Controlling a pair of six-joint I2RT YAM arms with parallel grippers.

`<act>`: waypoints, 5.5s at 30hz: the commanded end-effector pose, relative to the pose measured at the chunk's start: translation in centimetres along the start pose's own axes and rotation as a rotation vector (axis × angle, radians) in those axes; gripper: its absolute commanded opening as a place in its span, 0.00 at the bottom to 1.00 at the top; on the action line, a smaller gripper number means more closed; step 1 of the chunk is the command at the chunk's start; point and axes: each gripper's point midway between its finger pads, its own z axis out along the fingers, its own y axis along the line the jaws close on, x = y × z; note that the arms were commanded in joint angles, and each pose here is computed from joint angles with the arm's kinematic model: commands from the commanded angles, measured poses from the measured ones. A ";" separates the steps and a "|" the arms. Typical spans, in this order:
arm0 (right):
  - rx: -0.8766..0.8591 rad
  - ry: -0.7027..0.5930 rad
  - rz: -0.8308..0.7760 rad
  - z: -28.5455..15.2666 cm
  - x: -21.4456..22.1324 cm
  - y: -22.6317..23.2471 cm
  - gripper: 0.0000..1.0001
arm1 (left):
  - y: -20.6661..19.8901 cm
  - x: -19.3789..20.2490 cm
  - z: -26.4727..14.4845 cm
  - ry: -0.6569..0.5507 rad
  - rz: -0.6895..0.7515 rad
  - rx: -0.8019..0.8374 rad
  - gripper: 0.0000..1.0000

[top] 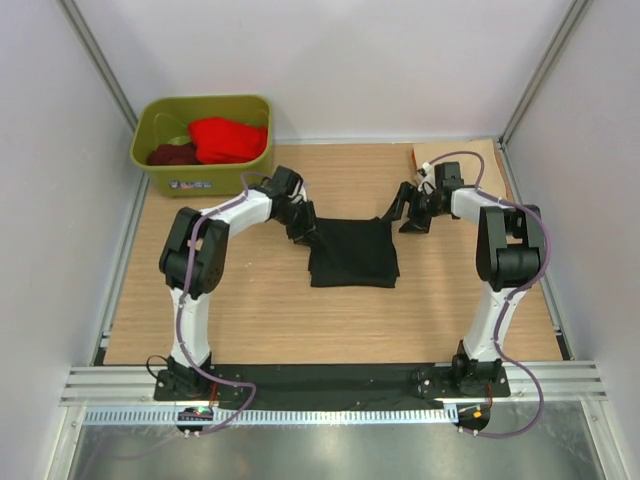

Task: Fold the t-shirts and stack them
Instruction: Neatly place the folded tshirt to the corner

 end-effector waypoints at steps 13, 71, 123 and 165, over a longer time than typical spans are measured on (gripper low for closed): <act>0.030 0.155 -0.112 4.2 3.6 -1.5 0.76 | 4.5 1.2 3.9 0.081 -0.042 -0.071 0.28; 0.620 -0.250 -0.645 -17.1 -19.4 0.5 0.01 | 5.4 -6.3 -9.8 -0.498 0.064 -0.390 0.28; 0.482 -0.708 -0.477 -16.7 -35.2 -15.8 0.34 | 3.8 -1.4 -7.1 -0.366 0.044 -0.343 0.29; -0.032 -0.382 -0.161 -26.3 3.9 15.9 0.96 | -12.1 5.0 -24.8 -0.532 0.281 0.241 0.40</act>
